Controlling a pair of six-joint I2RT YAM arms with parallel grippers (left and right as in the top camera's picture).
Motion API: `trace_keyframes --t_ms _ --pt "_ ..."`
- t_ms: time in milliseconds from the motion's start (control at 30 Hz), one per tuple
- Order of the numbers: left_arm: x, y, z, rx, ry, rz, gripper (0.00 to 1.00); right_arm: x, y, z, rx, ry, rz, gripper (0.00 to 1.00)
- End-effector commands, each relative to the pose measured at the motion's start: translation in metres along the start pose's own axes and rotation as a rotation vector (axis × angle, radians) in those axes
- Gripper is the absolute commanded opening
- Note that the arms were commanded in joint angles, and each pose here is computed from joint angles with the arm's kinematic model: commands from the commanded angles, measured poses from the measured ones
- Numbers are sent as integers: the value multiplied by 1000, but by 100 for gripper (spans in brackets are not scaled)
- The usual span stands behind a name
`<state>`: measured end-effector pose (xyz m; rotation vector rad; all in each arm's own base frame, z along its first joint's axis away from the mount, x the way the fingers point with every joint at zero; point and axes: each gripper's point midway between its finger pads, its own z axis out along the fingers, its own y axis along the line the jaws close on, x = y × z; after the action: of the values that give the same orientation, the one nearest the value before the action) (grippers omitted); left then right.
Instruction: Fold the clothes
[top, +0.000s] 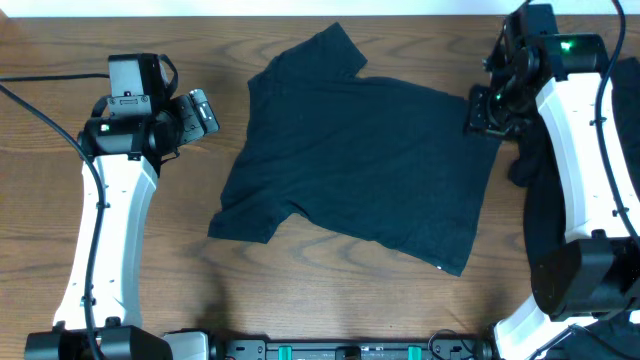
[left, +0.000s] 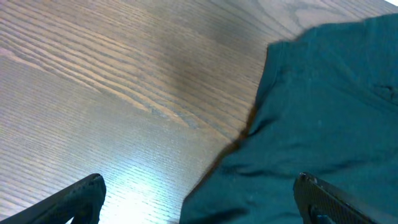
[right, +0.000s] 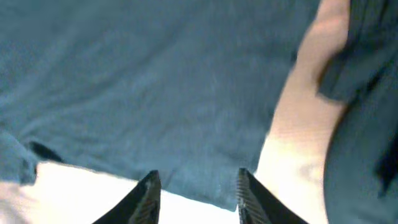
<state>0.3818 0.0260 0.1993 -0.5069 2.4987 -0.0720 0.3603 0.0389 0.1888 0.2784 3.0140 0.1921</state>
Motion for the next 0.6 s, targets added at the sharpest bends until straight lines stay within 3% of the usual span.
trace_keyframes --t_ms 0,233,567 --pt "0 1 2 -9 4 -4 98 12 1 -2 3 46 39 40" --pt "0 1 2 -9 4 -4 98 63 14 2 -1 237 12 40" --pt "0 1 2 -9 4 -4 98 144 13 46 0 331 63 41"
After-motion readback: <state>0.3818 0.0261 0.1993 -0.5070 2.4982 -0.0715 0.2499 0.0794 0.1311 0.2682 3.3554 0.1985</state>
